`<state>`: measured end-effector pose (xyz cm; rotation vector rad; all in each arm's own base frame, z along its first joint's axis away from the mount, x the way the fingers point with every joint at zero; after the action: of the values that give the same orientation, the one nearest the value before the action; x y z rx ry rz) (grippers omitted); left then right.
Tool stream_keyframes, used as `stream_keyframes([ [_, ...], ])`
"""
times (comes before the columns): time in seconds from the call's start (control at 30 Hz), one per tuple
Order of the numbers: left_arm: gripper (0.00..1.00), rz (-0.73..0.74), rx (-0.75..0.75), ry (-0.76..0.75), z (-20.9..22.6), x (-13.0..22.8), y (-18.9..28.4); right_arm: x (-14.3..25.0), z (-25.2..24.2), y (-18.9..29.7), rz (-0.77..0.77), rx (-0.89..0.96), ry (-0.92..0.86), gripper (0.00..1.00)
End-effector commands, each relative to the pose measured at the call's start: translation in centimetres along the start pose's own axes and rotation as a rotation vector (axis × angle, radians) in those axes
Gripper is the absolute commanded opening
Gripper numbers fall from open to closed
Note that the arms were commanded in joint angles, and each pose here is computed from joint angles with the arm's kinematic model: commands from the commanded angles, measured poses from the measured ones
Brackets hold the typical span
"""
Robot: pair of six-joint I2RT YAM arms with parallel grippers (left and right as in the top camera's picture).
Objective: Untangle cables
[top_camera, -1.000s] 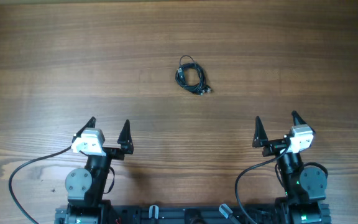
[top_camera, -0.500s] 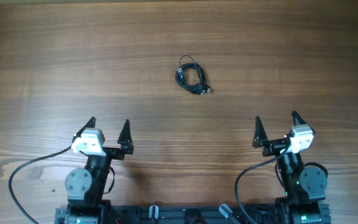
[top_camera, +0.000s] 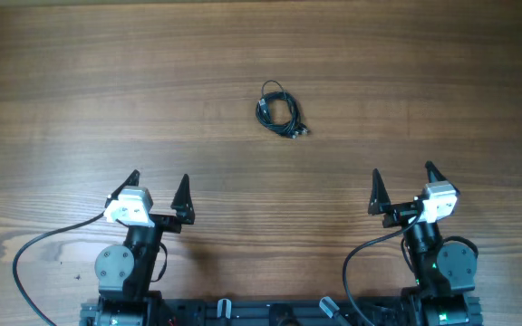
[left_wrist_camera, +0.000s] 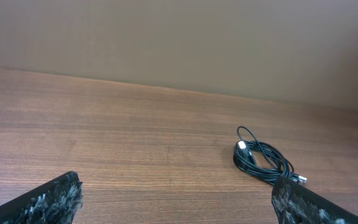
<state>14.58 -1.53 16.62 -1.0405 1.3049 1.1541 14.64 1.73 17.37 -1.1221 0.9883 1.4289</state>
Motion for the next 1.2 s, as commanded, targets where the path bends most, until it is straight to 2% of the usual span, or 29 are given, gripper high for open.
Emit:
stream_keyframes([
  [0.0,1.0,0.003,-0.007,0.01,0.1,0.16,0.02,0.05,0.09,-0.02,0.003,-0.01,0.018,1.0],
  [0.67,1.0,0.001,-0.001,0.018,0.06,0.13,0.02,0.04,0.1,-0.02,0.003,-0.011,0.015,1.0],
  [0.9,1.0,0.003,0.043,0.151,-0.26,0.08,0.01,0.11,0.1,-0.04,0.01,-0.012,-0.192,1.0],
  [1.17,1.0,0.1,0.037,0.172,-0.25,0.21,0.03,0.36,0.02,-0.47,0.142,0.035,-0.222,1.0],
])
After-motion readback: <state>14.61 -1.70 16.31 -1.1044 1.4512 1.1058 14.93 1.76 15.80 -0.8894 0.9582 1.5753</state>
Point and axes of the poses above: each gripper's point midway between its finger pads, its own y axis back along the fingers, its own z axis along the line the jaws close on, x = y × z, the point moved 10 cm from there along y, back along the fingers, and after that the axes turned 12 degrees about -y, right-handed, at the moved point
